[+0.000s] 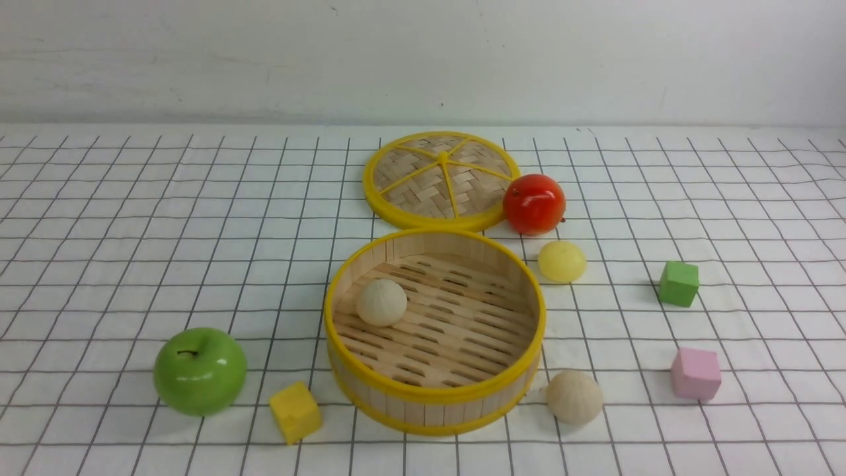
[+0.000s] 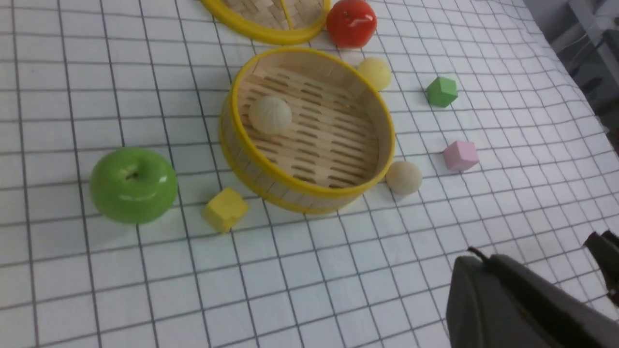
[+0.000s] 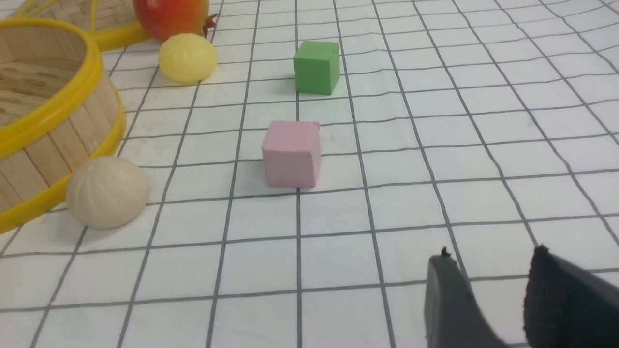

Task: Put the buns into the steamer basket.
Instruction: Use the right arm to grab a steamed stuffed bun

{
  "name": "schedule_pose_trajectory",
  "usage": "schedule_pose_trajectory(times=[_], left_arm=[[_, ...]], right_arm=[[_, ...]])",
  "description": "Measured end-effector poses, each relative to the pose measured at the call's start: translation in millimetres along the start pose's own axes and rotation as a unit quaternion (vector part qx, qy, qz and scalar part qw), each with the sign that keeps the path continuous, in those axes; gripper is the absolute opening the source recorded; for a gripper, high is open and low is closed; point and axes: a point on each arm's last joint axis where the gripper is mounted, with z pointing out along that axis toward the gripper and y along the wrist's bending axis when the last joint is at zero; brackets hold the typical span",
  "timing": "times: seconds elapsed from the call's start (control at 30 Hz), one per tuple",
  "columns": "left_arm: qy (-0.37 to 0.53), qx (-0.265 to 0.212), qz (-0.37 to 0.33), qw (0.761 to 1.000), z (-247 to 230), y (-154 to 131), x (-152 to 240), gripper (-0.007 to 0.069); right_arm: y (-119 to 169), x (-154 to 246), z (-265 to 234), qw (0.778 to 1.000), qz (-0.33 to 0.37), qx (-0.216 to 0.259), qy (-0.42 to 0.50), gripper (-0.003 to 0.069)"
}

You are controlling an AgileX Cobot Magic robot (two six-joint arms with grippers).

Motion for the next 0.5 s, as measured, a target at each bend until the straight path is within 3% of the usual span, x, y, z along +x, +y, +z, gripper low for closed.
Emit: schedule_pose_trajectory(times=[0.03, 0.23, 0.5], left_arm=[[0.015, -0.005, -0.003, 1.0, 3, 11, 24, -0.0013], [0.064, -0.01, -0.018, 0.998, 21, 32, 72, -0.0013], [0.083, -0.002, -0.03, 0.996, 27, 33, 81, -0.0013]], right_arm=[[0, 0, 0, 1.0, -0.001, 0.0, 0.0, 0.0241], [0, 0, 0, 1.0, -0.002, 0.0, 0.0, 0.0241], [0, 0, 0, 1.0, -0.002, 0.0, 0.0, 0.0241]])
